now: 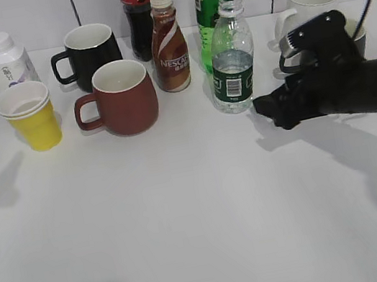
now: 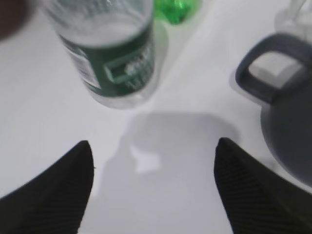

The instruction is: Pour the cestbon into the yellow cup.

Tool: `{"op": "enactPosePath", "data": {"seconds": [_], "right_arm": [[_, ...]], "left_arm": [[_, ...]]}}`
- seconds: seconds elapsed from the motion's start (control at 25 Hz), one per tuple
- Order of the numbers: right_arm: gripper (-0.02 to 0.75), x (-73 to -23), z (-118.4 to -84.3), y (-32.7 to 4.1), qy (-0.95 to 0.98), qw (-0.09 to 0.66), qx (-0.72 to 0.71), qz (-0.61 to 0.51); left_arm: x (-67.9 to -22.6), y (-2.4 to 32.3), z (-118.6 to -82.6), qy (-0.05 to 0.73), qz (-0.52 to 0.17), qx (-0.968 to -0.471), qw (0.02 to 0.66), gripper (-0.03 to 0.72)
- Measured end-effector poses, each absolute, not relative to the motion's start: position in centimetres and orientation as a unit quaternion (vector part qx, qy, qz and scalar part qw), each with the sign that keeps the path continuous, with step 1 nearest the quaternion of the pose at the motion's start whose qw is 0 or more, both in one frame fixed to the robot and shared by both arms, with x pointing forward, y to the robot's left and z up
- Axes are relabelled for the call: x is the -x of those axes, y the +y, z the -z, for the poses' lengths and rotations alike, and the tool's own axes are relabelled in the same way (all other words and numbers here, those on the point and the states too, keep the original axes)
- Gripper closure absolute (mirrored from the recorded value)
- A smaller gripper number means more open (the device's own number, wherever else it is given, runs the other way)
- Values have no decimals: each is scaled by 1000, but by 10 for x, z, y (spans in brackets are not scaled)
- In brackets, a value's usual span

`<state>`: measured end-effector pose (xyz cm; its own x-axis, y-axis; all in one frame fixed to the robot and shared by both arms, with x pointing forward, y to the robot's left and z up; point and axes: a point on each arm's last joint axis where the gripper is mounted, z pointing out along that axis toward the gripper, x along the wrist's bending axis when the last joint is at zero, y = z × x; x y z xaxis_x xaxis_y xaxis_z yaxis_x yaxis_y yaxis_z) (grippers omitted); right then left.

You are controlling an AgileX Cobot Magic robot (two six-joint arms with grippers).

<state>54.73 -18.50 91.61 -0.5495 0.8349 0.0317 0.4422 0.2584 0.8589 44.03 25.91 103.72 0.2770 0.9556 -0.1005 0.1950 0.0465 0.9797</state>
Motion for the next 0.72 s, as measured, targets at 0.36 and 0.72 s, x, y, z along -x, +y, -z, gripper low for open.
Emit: {"op": "enactPosePath", "data": {"seconds": [0.36,0.72], "right_arm": [[163,-517,-970,-184,771,186,-441,-421],[163,-485,-1009,-184,782,148,-422,-434]], "left_arm": [[-414,244,-1088,561,-300,-642,428,161],[-357,254,-1124,634,-205,-669,329,210]]}}
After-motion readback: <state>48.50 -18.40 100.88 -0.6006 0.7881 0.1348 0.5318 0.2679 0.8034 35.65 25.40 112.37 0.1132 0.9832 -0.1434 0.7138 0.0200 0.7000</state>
